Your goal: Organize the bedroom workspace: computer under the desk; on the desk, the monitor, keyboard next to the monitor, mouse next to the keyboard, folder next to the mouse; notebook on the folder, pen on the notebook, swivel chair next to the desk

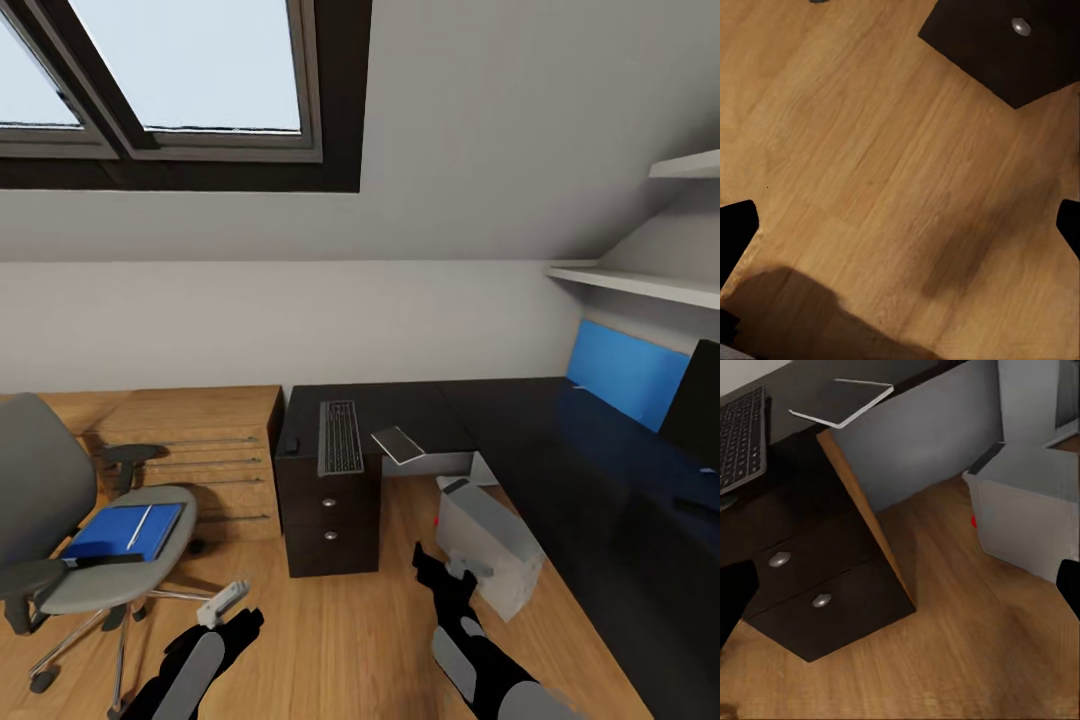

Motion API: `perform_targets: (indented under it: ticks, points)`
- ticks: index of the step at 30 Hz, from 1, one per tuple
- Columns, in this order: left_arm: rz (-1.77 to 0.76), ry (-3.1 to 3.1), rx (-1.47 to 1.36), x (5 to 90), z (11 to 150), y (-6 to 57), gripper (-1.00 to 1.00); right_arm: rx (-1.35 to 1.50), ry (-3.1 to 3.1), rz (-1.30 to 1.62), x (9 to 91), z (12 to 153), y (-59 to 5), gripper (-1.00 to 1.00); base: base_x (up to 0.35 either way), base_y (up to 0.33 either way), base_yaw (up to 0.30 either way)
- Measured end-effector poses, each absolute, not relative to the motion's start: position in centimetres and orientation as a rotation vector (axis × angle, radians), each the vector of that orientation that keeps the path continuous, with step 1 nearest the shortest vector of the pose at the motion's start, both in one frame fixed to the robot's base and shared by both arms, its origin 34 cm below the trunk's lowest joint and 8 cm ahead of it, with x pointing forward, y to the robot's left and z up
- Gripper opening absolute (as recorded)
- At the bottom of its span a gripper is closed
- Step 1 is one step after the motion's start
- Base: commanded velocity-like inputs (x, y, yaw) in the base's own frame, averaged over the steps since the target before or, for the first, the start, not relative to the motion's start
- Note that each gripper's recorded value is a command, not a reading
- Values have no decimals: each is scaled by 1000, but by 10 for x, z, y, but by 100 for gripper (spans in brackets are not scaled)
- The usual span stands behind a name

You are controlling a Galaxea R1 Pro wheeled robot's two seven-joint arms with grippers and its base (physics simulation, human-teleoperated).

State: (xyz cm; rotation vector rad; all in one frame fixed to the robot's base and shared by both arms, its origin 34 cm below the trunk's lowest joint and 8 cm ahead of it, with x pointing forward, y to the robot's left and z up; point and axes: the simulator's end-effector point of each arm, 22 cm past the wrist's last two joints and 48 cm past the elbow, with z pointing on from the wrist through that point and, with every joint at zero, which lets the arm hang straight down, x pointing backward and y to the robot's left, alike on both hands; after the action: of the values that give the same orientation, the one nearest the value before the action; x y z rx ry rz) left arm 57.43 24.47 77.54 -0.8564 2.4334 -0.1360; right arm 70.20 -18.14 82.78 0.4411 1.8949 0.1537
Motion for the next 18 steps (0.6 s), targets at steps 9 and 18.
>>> perform_targets:
  ticks: [9, 18]
  points:
    - [-165, 2384, -763, 593, 790, 224, 100, 484, 1809, 163, 704, 829, -178, 100, 0, 0, 52]
    - [-171, 2385, -739, 595, 780, 219, 100, 486, 1813, 153, 701, 813, -179, 100, 0, 0, 235]
